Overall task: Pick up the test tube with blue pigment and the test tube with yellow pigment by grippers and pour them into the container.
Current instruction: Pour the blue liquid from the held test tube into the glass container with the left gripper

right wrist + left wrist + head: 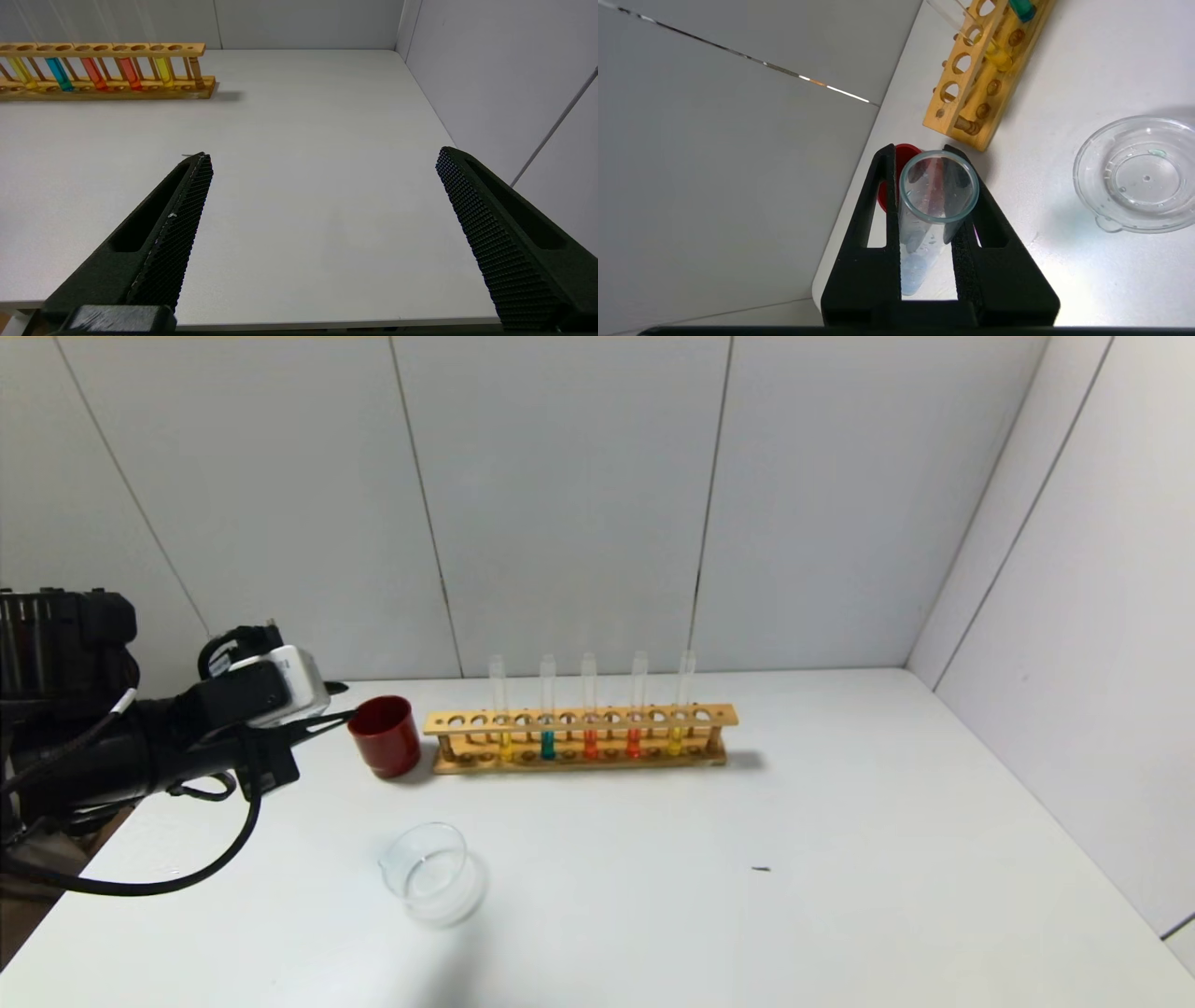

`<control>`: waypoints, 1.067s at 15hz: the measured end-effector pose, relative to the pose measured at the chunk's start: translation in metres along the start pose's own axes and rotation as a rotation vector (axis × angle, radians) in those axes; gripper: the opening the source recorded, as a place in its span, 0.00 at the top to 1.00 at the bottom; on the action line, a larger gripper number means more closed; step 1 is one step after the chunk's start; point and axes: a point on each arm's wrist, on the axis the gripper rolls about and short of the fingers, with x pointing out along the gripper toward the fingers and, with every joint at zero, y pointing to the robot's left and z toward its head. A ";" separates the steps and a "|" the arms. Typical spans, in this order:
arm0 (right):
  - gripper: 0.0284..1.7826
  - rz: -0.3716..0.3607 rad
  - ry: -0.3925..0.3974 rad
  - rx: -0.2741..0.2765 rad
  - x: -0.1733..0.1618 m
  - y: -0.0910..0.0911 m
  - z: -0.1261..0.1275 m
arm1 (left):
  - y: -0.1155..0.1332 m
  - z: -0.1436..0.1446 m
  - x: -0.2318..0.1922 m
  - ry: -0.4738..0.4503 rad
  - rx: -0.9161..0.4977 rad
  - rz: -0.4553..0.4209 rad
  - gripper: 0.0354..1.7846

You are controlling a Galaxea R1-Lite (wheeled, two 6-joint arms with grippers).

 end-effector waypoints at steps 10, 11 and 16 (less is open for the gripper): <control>0.02 0.000 0.000 0.000 0.000 0.000 0.000 | -0.032 -0.022 -0.009 -0.023 0.131 0.036 0.82; 0.02 0.000 0.000 0.000 0.000 0.000 0.000 | -0.034 -0.023 -0.009 -0.054 0.156 0.045 0.82; 0.02 -0.001 0.000 0.000 0.000 0.000 0.000 | -0.044 -0.034 0.006 -0.212 0.246 0.097 0.82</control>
